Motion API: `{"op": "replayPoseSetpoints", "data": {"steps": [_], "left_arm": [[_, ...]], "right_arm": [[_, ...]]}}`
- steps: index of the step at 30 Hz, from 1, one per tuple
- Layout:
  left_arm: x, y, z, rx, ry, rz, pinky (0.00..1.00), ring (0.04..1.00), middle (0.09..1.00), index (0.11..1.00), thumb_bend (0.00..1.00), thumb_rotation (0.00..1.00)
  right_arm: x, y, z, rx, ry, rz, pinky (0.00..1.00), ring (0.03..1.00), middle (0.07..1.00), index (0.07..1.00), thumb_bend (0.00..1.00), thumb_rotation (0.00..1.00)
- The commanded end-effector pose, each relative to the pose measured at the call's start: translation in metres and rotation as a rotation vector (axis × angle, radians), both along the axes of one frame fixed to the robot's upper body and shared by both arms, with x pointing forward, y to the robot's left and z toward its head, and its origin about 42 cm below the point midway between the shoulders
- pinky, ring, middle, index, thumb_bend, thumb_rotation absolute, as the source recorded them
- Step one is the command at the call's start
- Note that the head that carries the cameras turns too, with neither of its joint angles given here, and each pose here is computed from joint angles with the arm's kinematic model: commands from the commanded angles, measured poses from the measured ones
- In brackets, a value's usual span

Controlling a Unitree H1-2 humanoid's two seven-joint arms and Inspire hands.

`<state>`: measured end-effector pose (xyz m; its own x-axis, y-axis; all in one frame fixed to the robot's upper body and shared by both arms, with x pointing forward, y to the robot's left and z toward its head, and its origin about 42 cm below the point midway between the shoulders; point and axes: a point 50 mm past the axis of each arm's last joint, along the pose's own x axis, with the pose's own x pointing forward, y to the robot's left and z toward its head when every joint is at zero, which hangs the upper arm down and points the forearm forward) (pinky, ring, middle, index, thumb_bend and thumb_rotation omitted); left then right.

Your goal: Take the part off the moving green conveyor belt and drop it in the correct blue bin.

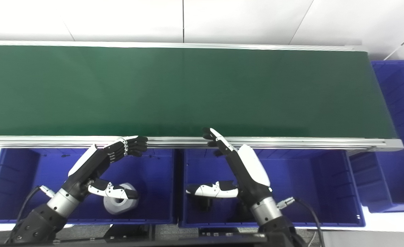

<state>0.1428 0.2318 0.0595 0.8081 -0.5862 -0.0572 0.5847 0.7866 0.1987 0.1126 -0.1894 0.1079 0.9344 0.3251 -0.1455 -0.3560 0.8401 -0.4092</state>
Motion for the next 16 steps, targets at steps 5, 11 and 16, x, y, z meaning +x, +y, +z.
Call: {"op": "replayPoseSetpoints", "data": {"steps": [5,11,16], "left_arm": [[0.002,0.0,0.004,-0.045,-0.048,0.013,0.79,0.845,0.871,0.87,0.87,0.2],[0.0,-0.002,0.002,-0.049,-0.047,0.02,0.79,0.854,0.876,0.871,0.88,0.22],[0.0,-0.003,0.001,-0.045,-0.044,0.016,0.79,0.854,0.875,0.868,0.88,0.22]], "right_arm": [[0.004,-0.009,0.002,0.094,-0.007,0.049,0.81,0.843,0.879,0.95,0.98,0.36],[0.01,-0.021,-0.004,0.099,0.045,0.08,0.89,0.903,0.914,0.975,1.0,0.33],[0.01,-0.026,-0.009,0.081,0.082,0.078,0.83,0.91,0.936,0.976,1.0,0.3]]}}
